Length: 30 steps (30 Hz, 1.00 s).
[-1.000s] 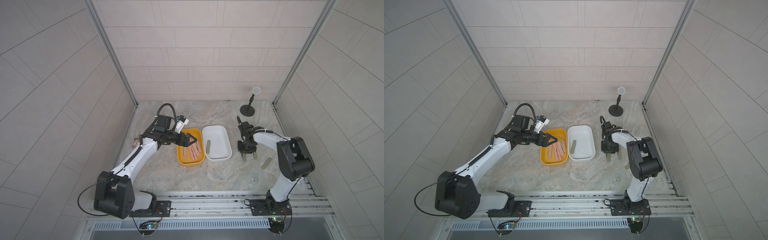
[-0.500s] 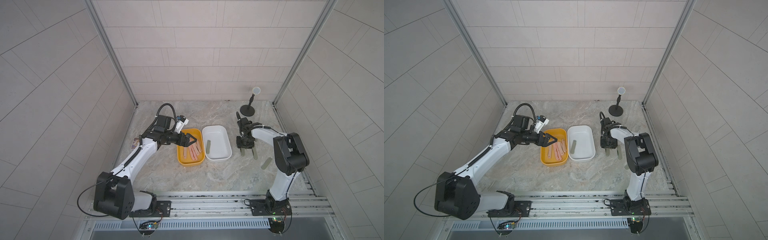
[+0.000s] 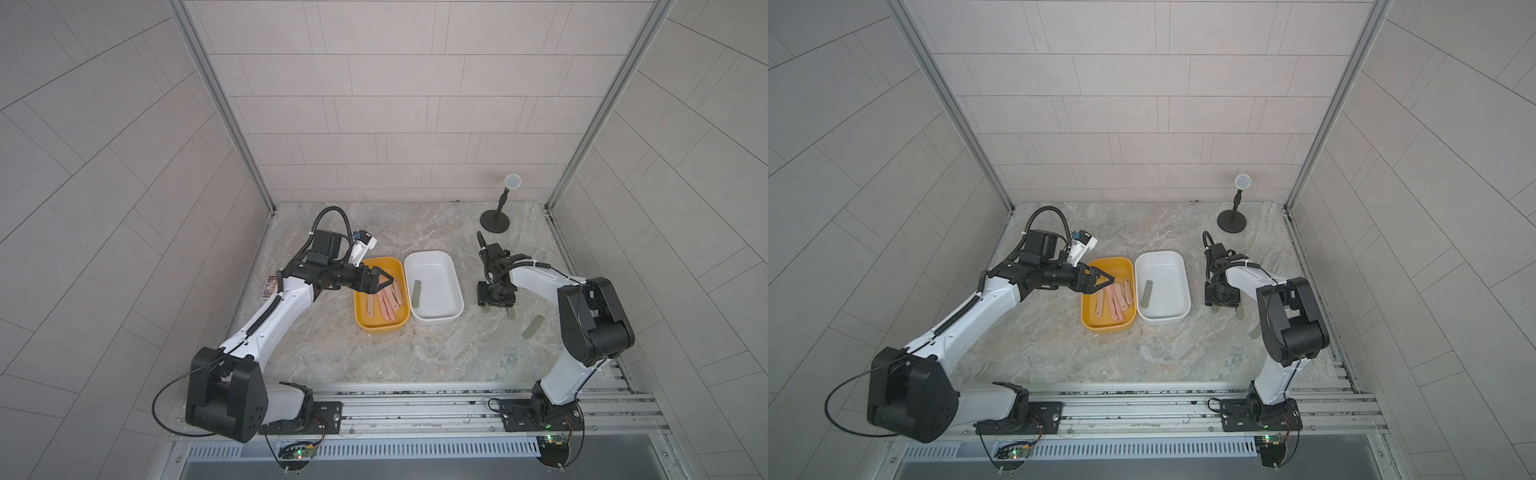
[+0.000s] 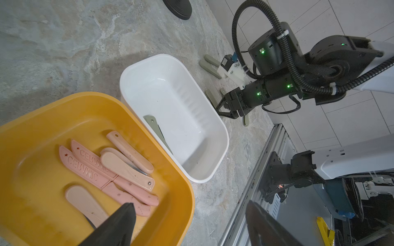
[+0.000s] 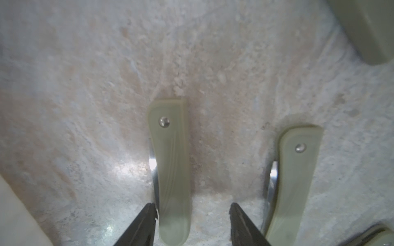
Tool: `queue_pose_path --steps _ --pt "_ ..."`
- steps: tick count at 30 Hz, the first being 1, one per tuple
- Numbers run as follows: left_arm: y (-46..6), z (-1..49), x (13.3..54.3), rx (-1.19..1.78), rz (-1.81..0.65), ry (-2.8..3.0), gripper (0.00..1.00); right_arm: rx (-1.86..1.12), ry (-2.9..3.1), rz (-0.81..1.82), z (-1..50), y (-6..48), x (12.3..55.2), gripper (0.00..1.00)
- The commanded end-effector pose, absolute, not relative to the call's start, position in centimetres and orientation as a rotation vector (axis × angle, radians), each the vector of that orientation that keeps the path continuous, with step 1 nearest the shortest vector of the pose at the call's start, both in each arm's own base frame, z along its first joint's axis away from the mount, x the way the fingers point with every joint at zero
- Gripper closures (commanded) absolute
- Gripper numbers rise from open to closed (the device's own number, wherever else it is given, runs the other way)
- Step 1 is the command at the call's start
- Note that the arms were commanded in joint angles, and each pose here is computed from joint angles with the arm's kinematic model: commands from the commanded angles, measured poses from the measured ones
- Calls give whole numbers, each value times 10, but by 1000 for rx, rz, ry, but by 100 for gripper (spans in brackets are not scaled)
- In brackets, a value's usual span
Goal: Place the fruit knives into the storage box by color
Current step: Move the fruit knife to the center of the board, then pick up the fruit knife from the center of the board.
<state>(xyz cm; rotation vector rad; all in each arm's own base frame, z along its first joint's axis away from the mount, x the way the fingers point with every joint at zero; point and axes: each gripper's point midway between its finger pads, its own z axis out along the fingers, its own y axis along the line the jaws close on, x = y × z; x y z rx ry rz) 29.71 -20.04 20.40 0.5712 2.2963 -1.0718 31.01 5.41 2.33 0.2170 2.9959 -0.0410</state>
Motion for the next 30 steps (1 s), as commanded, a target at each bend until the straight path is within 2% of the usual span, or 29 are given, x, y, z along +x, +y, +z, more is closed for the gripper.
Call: queue_pose_path --steps 1,9,30 --pt "-199 214 297 595 -1061 2254 13 220 2996 -62 25 52 304 43" --pt "-197 214 297 591 -1056 2254 13 217 3002 17 14 62 309 46" --pt "-197 211 298 582 -1056 2260 12 217 3034 24 5 60 299 68"
